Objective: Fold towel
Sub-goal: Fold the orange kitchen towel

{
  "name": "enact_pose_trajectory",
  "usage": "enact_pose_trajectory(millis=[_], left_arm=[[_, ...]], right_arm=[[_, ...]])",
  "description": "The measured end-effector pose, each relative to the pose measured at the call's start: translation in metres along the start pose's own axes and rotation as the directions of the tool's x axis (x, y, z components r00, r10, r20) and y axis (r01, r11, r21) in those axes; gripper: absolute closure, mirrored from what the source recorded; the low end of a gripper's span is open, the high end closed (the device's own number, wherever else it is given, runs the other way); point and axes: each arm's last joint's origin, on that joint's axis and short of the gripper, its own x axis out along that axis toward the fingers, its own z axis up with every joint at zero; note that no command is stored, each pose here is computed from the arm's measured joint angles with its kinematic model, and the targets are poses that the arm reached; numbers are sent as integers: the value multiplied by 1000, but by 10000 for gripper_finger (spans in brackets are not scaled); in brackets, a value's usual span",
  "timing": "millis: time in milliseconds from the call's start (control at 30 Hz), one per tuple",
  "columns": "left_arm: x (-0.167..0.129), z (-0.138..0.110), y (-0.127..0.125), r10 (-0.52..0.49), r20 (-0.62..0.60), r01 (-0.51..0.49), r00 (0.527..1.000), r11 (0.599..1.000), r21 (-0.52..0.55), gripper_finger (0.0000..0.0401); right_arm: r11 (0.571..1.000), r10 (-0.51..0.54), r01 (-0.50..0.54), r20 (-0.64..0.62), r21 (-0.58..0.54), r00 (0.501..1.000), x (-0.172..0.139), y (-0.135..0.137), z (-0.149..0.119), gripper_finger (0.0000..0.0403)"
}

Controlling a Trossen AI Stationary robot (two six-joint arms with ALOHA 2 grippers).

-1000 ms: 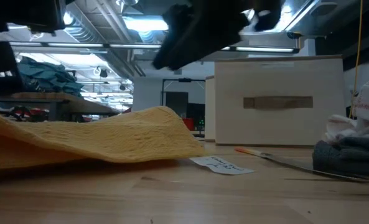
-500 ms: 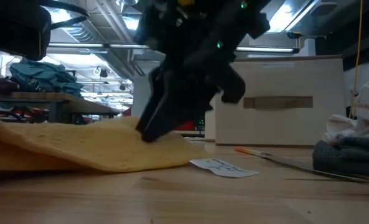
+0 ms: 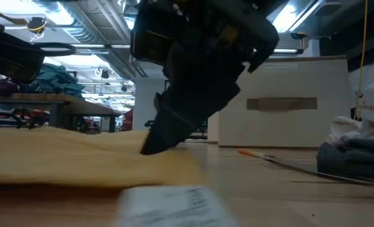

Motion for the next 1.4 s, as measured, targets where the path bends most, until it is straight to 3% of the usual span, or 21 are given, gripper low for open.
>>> enact_pose_trajectory(millis=[133, 400, 600, 700, 867, 967, 1200, 1400], left_arm=[[2, 8, 4, 25, 22, -25, 999, 1000, 15, 396], [-2, 12, -4, 6, 12, -8, 1000, 993, 121, 400], [-20, 11, -29, -94, 26, 83, 995, 959, 269, 399], [-28, 9, -39, -134, 22, 118, 991, 929, 352, 398], [-34, 1, -50, -233, -49, 234, 971, 894, 381, 395], [-36, -5, -54, -278, -80, 286, 957, 868, 407, 372], [-37, -12, -55, -286, -94, 300, 953, 872, 388, 265], [-34, -19, -55, -277, -94, 281, 956, 781, 557, 207]], right_arm=[[1000, 26, -25, 51, -16, 998, 5, 15, 2, 194], [992, -116, 120, 118, -25, 986, -1, 12, 8, 194], [970, -189, 214, 196, -116, 962, -35, 21, 25, 194], [969, -183, 211, 197, -128, 963, -46, 25, 28, 194], [976, -132, 156, 159, -151, 979, -55, 37, 27, 194], [977, -110, 130, 123, -171, 986, -52, 47, 21, 194], [952, -50, 84, 122, -295, 991, -46, 81, 15, 194], [892, -127, 171, 130, -419, 983, -34, 97, 5, 194]])
